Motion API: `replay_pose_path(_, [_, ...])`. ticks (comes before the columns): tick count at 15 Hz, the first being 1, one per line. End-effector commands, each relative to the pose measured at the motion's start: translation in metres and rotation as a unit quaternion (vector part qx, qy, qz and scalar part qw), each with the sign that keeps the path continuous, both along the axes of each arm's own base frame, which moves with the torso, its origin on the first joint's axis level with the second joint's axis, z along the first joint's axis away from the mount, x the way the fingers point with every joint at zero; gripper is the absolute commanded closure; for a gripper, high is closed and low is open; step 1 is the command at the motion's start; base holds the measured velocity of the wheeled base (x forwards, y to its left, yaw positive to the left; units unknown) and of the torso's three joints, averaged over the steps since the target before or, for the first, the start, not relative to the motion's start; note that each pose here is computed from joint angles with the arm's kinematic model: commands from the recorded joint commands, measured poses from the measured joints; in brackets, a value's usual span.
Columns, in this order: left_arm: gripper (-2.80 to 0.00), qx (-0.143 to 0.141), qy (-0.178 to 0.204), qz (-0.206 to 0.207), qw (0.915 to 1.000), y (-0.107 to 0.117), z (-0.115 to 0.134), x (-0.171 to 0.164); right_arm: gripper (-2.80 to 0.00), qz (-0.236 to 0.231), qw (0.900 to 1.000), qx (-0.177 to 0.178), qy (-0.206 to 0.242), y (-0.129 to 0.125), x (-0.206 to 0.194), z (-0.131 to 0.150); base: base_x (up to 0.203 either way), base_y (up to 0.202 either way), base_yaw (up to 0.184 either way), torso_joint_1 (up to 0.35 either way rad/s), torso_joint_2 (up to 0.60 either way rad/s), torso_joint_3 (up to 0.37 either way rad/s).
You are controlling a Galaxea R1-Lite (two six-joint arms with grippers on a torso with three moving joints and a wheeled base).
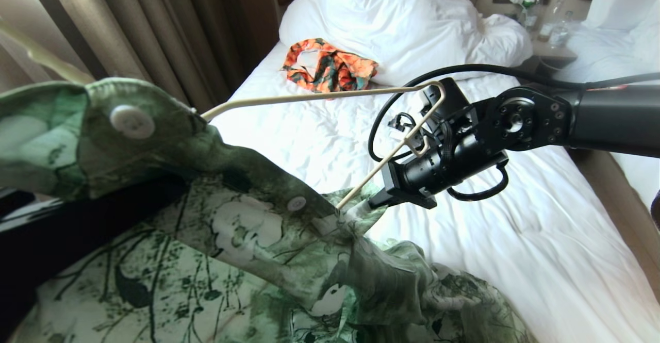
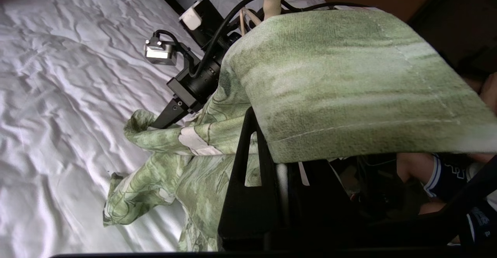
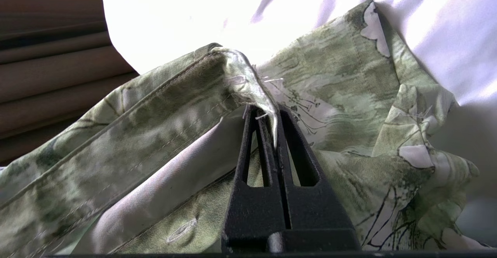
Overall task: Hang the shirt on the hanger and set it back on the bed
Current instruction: Hook the other side of the shirt onto the hanger
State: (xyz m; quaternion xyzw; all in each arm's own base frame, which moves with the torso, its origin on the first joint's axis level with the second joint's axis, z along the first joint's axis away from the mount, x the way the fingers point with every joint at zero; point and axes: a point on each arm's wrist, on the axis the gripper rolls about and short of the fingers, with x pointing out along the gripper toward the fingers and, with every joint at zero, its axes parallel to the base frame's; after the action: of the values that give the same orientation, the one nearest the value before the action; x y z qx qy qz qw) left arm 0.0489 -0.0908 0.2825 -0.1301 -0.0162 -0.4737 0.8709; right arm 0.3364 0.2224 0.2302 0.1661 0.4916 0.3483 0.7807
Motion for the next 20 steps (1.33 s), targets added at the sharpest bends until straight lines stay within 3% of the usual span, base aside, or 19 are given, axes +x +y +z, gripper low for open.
replay_pose_path(1, [0.00, -0.011, -0.004, -0.010, 0.9999, 0.004, 0.003, -0.004, 0.00, -0.002, 1.000, -0.001, 0.009, 0.006, 0.008, -0.009, 0.000, 0.000, 0.000, 0.000, 0.00, 0.000])
replay_pose_path(7, [0.00, -0.017, -0.008, -0.030, 0.9994, 0.006, 0.005, -0.009, 0.00, -0.004, 1.000, 0.004, 0.007, 0.012, 0.014, -0.014, 0.000, 0.000, 0.000, 0.000, 0.00, 0.000])
replay_pose_path(10, [0.00, 0.005, 0.003, -0.062, 0.9981, -0.005, -0.004, -0.012, 0.00, -0.014, 1.000, 0.016, 0.010, 0.013, 0.014, -0.011, 0.000, 0.000, 0.000, 0.000, 0.00, 0.000])
replay_pose_path(14, [0.00, 0.005, 0.003, -0.070, 0.9975, -0.009, -0.002, -0.012, 0.00, -0.015, 1.000, 0.017, 0.011, 0.013, 0.014, -0.011, 0.000, 0.000, 0.000, 0.000, 0.00, 0.000])
replay_pose_path(20, [0.00, 0.037, 0.019, -0.078, 0.9960, -0.024, -0.016, -0.009, 0.00, -0.009, 1.000, 0.021, 0.008, 0.014, 0.008, -0.005, 0.000, 0.000, 0.000, 0.000, 0.00, 0.000])
